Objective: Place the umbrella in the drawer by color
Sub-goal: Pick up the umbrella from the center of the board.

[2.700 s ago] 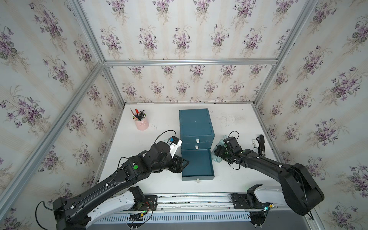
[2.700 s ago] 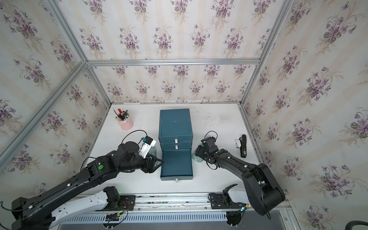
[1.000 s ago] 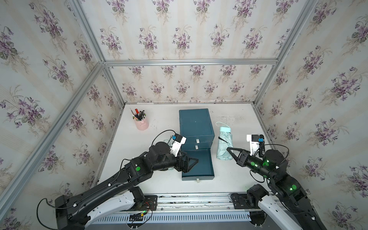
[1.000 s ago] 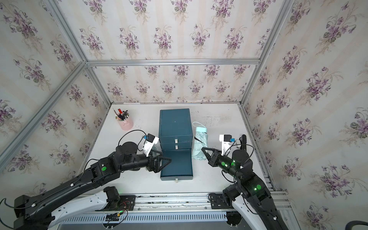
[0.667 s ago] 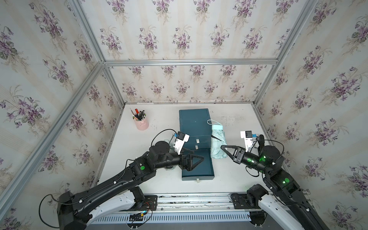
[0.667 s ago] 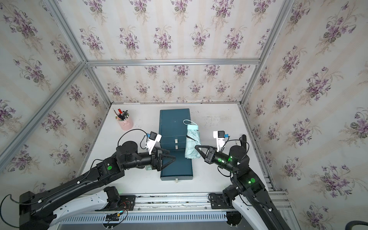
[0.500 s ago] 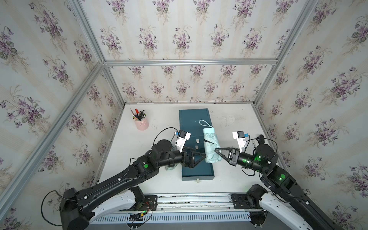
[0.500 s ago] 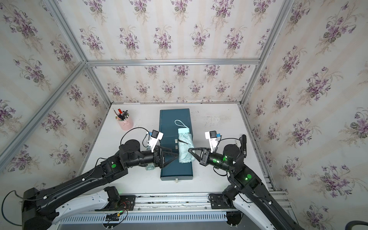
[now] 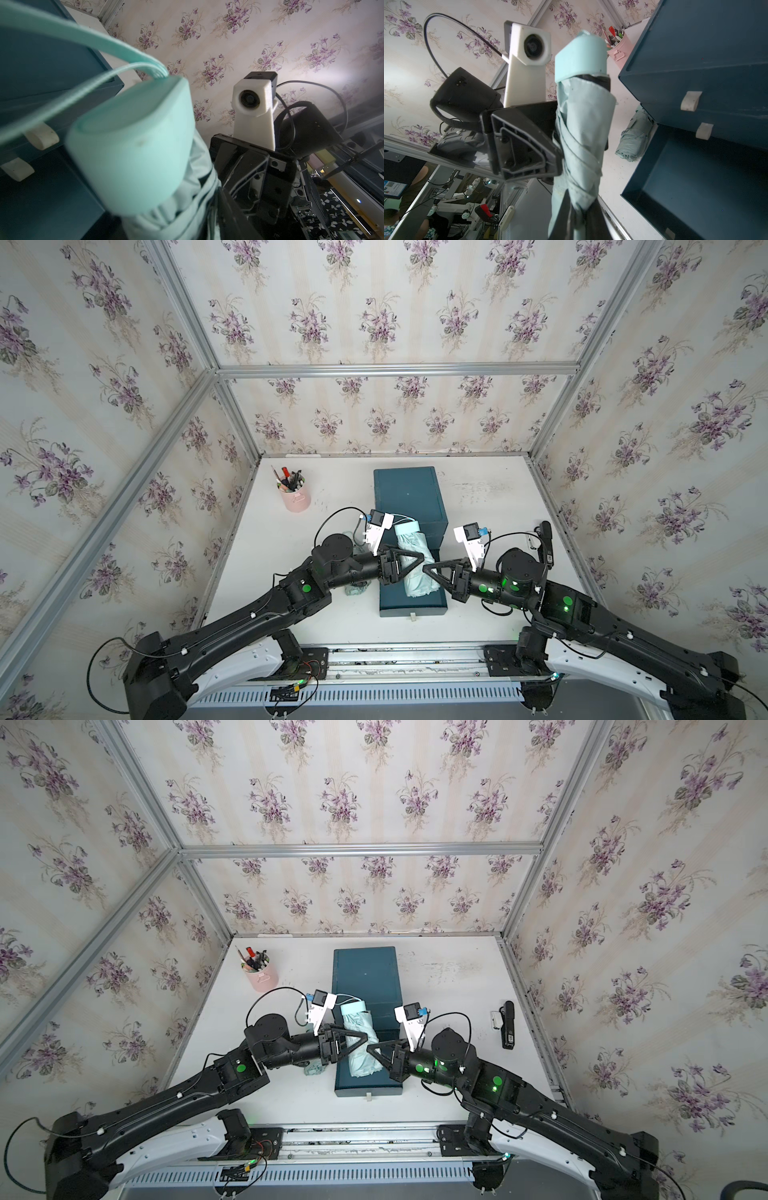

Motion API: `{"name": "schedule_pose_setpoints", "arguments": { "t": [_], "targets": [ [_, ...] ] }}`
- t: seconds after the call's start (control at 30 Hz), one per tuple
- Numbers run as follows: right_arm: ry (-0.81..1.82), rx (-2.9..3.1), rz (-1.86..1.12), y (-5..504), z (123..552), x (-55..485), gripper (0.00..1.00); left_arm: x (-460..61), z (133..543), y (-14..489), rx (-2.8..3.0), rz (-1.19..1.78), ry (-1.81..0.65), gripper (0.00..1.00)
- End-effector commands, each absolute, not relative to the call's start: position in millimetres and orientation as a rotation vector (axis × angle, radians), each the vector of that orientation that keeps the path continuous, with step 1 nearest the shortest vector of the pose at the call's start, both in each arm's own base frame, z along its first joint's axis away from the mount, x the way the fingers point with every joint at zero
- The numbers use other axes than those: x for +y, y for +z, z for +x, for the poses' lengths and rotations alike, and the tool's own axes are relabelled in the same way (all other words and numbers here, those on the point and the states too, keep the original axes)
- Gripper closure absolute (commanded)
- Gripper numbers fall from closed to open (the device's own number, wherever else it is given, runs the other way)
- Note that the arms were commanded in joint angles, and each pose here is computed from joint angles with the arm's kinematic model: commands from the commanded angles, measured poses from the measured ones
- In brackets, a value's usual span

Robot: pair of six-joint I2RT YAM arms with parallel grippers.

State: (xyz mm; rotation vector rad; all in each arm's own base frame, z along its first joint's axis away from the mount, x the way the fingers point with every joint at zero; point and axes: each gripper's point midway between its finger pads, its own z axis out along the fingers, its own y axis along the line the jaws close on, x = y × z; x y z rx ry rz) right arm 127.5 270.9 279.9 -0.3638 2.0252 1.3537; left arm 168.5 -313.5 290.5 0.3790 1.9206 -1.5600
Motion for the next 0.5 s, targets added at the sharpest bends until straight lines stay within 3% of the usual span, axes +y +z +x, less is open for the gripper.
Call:
{"name": "schedule_pose_setpoints", "arguments": {
  "t": [0.0, 0.1, 0.17, 0.3, 0.47],
  "targets": [
    [1.357, 1.941, -0.294, 297.3, 139.9, 275.2, 0.93, -312.6, 163.1, 309.1, 1.841, 0.397, -1.622, 0.67],
    [1.346, 1.967, -0.274, 292.9, 140.8, 277.6, 0.84, -308.0, 164.4, 310.1, 1.828, 0.369, -1.631, 0.75],
    [1.353, 1.978, -0.247, 290.1, 141.1, 275.4, 0.68, -305.0, 165.3, 309.8, 1.825, 0.354, -1.638, 0.78],
    [1.373, 2.016, -0.203, 283.4, 137.7, 269.4, 0.49, -299.4, 163.4, 312.8, 1.801, 0.350, -1.657, 0.87],
    [1.518, 2.061, -0.232, 271.2, 116.7, 274.3, 0.34, -291.6, 159.1, 318.5, 1.747, 0.349, -1.723, 0.97]
  ]
}}
